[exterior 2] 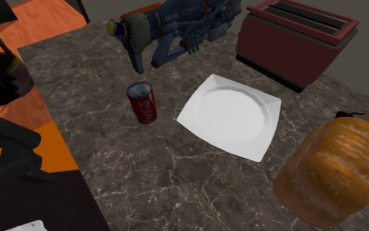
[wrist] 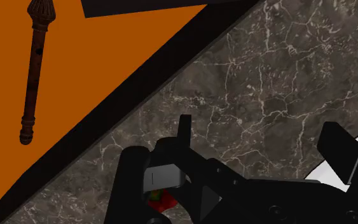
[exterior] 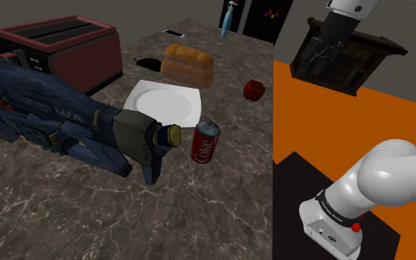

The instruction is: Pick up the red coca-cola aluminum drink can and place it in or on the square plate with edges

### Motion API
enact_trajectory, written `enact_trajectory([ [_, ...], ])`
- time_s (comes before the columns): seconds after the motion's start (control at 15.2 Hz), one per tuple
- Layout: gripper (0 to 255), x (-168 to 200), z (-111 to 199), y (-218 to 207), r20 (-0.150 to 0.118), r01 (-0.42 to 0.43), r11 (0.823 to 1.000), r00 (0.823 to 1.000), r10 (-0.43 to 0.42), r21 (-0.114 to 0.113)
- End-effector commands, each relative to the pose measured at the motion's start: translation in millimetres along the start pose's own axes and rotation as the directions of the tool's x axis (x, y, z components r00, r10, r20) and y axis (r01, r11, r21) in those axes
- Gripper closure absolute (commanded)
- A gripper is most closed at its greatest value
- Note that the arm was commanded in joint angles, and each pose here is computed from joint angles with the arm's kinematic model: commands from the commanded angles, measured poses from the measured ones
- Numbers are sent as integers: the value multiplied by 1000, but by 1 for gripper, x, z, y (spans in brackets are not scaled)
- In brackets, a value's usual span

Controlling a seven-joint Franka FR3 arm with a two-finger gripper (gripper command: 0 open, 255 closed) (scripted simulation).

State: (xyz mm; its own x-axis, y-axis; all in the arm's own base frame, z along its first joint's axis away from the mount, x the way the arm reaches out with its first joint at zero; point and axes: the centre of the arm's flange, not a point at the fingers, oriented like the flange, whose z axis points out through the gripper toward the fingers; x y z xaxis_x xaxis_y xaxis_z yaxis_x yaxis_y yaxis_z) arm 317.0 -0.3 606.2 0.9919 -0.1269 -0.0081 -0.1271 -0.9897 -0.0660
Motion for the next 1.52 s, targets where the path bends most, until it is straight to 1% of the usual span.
enact_trajectory([
  [0.0,0,0,0,0,0,0,1000,1000,0,0],
  [1.45,0,-5,127,-253,-23,-33,998,999,35,53],
])
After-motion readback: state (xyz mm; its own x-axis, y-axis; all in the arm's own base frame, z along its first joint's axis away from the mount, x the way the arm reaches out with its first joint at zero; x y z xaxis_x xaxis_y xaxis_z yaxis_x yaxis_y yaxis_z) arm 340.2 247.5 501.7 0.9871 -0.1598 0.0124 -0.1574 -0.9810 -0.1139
